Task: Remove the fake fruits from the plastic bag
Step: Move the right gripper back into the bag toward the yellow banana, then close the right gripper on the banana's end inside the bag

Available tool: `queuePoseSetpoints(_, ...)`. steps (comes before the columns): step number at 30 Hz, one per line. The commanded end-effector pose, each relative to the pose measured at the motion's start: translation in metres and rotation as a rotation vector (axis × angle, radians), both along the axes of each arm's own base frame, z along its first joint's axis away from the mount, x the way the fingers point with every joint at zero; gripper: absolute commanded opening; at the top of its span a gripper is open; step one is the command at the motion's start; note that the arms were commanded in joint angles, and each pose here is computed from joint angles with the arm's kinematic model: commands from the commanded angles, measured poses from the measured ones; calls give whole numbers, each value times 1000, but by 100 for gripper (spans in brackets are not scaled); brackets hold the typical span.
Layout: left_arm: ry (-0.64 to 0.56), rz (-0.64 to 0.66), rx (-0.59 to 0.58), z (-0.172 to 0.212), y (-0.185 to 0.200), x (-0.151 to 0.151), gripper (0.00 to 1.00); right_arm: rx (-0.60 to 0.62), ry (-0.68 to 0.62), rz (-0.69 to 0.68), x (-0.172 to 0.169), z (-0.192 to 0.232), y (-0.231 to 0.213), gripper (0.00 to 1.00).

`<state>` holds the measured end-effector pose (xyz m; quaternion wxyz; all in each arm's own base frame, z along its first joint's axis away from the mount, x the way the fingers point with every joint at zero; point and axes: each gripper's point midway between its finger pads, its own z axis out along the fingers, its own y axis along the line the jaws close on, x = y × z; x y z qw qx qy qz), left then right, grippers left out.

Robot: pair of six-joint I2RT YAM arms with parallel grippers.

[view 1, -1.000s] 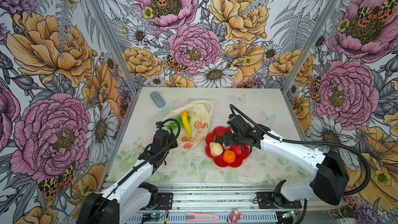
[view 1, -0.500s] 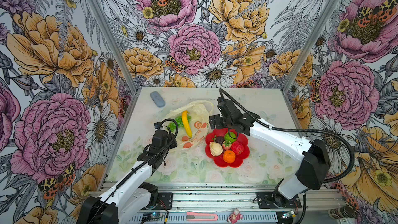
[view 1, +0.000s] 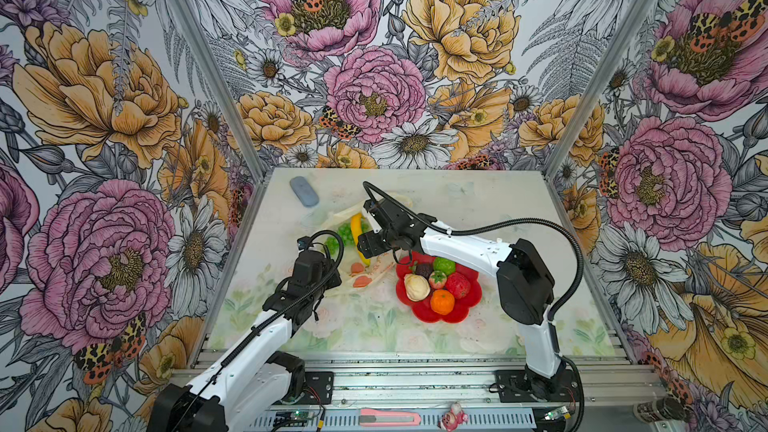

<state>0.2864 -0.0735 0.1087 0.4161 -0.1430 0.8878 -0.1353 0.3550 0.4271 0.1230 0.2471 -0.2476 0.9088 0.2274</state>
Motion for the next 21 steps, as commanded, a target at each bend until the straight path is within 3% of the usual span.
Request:
queuePoseSetpoints(1,-8,-14,6,2,-2,0,0,61,17,46,5,2,21,76)
queuePoseSetpoints(14,-34,-19,9,6,-4,-2,0,-40,15,-2,32,-61,30,65)
queuePoseSetpoints(21,-37,-21,12,6,-5,-2,0,-29,20,-3,36,-65,36,55)
